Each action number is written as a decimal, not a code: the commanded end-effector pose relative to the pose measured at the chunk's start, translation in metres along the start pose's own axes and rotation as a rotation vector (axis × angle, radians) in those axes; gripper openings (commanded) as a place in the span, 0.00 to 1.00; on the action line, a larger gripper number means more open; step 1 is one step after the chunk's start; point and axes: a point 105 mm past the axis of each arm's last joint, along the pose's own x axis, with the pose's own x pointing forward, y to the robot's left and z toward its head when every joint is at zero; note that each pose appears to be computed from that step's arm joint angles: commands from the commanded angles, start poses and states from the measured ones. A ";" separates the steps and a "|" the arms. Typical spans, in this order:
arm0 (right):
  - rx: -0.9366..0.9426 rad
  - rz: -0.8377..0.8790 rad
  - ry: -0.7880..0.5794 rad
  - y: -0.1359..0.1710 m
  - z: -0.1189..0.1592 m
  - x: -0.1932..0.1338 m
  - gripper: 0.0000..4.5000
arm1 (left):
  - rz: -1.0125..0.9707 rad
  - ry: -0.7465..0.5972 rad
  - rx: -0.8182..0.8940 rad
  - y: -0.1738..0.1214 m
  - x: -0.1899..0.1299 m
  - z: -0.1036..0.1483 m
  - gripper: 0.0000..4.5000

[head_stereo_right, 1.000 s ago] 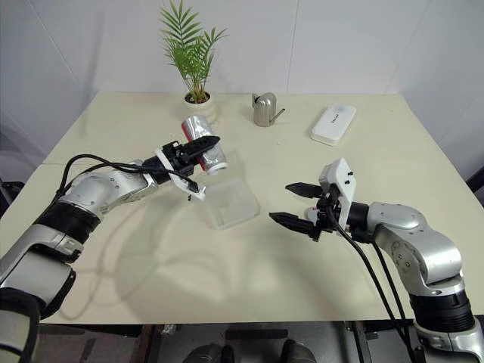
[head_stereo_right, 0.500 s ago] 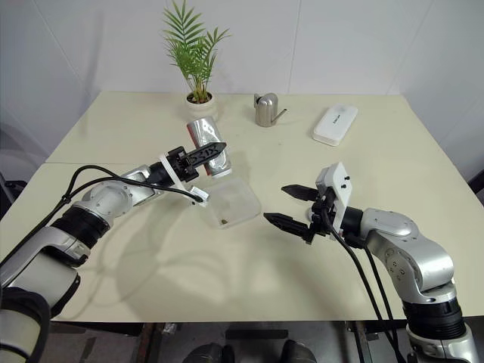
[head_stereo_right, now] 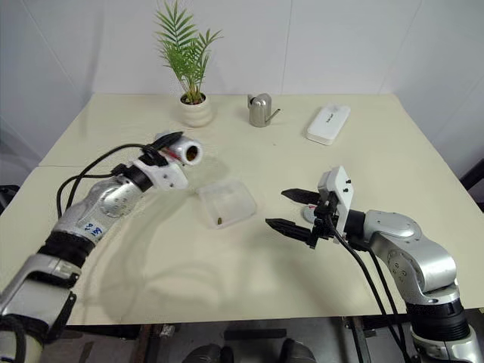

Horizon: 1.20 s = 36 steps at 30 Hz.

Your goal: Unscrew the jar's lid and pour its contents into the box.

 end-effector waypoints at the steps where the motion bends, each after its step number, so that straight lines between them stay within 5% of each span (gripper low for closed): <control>1: -0.046 0.010 -0.013 -0.001 0.006 -0.001 0.99 | 0.089 0.098 -0.500 0.034 -0.014 -0.025 0.43; 8: -0.058 0.009 -0.020 -0.005 0.004 0.000 0.99 | 0.336 0.295 -1.140 0.038 -0.064 -0.089 0.43; 22: -0.101 0.030 -0.051 -0.007 0.009 0.006 0.99 | 0.399 0.351 -1.039 0.013 -0.111 -0.118 0.43; 30: -0.113 0.069 -0.071 -0.002 0.014 0.010 1.00 | 0.375 0.423 -0.935 0.006 -0.132 -0.125 1.00; 36: -0.168 0.145 -0.154 0.009 0.033 0.012 1.00 | 0.344 0.476 -0.834 0.009 -0.171 -0.130 1.00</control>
